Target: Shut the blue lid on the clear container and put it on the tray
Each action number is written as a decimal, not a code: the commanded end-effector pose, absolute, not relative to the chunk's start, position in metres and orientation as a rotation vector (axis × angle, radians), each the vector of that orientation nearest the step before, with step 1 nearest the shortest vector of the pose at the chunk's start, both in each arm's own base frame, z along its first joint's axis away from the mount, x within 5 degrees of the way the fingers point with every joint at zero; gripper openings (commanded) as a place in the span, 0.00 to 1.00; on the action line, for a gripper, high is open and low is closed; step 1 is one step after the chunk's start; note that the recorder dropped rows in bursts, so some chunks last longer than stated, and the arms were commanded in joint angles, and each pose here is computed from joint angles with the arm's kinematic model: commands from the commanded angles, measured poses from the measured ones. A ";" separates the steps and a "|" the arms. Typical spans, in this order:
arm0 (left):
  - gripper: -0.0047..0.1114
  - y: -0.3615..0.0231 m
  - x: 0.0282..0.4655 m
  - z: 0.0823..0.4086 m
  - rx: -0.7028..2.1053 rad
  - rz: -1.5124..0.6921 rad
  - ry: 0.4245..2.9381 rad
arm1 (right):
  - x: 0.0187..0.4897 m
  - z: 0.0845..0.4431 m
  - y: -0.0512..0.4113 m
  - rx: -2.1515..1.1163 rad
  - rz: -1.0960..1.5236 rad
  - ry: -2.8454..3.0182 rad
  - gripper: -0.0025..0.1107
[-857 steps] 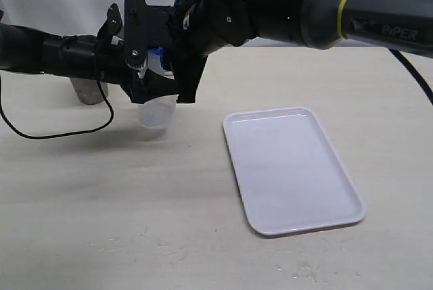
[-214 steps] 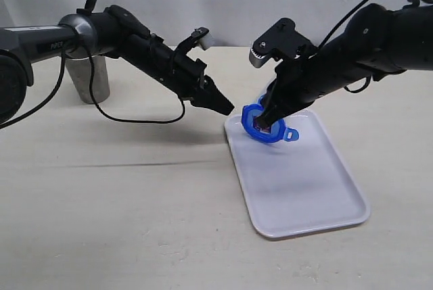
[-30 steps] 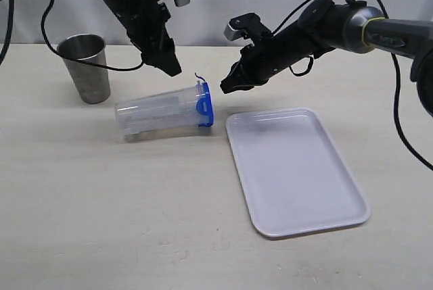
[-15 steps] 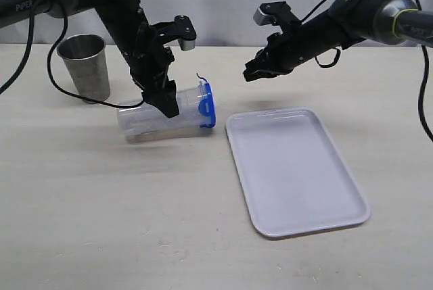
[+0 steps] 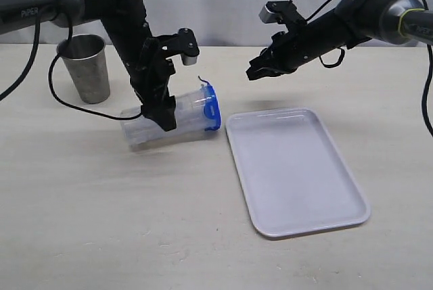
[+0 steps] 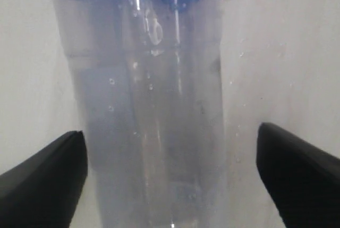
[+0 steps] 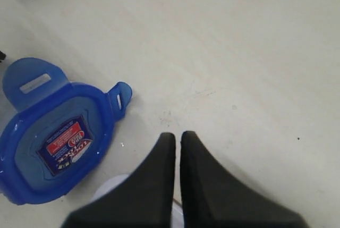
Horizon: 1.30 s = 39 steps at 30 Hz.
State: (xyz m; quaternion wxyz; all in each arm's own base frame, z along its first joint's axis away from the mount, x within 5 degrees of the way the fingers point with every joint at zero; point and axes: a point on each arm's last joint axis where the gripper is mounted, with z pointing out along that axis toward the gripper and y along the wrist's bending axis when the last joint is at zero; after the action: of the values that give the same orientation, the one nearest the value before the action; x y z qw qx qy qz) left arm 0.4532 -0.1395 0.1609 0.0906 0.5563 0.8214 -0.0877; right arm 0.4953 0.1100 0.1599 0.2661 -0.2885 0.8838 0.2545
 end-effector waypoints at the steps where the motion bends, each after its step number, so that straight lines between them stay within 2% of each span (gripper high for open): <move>1: 0.74 -0.147 0.453 0.147 1.636 -0.269 2.424 | 0.494 0.166 0.109 -0.796 0.693 2.372 0.06; 5: 0.74 -0.152 0.455 0.130 1.558 -0.346 2.449 | 0.494 0.167 0.109 -0.795 0.704 2.372 0.06; 7: 0.73 -0.150 0.456 0.129 1.577 -0.308 2.447 | 0.494 0.167 0.109 -0.796 0.706 2.373 0.06; 8: 0.68 -0.149 0.456 0.128 1.585 -0.295 2.447 | 0.494 0.167 0.109 -0.796 0.706 2.373 0.06; 9: 0.58 -0.149 0.455 0.128 1.598 -0.306 2.458 | 0.494 0.167 0.109 -0.796 0.706 2.373 0.06; 11: 0.19 -0.149 0.451 0.128 1.623 -0.338 2.483 | 0.493 0.166 0.110 -0.804 0.716 2.377 0.06; 12: 0.04 -0.149 0.449 0.128 1.640 -0.347 2.483 | 0.492 0.169 0.110 -0.812 0.721 2.375 0.06; 15: 0.04 -0.151 0.450 0.135 1.611 -0.358 2.461 | 0.489 0.188 0.109 -0.849 0.686 2.343 0.06; 19: 0.04 -0.154 0.451 0.174 1.580 -0.333 2.329 | 0.483 0.221 0.097 -0.812 0.637 2.282 0.06; 24: 0.04 -0.161 0.446 0.221 1.530 -0.410 2.132 | 0.467 0.255 0.080 -0.733 0.598 2.184 0.06; 31: 0.04 -0.166 0.445 0.238 1.479 -0.487 2.036 | 0.426 0.292 0.054 -0.635 0.661 2.057 0.06; 33: 0.04 -0.170 0.442 0.242 1.480 -0.581 1.973 | 0.413 0.291 0.052 -0.598 0.684 2.085 0.06; 39: 0.04 -0.181 0.434 0.254 1.475 -0.803 1.816 | 0.399 0.251 0.051 -0.513 0.727 2.203 0.06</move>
State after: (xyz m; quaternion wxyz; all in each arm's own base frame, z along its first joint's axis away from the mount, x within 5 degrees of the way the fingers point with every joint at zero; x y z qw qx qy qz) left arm 0.4390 -0.1770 0.2437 0.3125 0.5617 0.7173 -0.2690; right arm 0.4008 0.0531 0.2684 0.3858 -0.2219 0.8500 0.2818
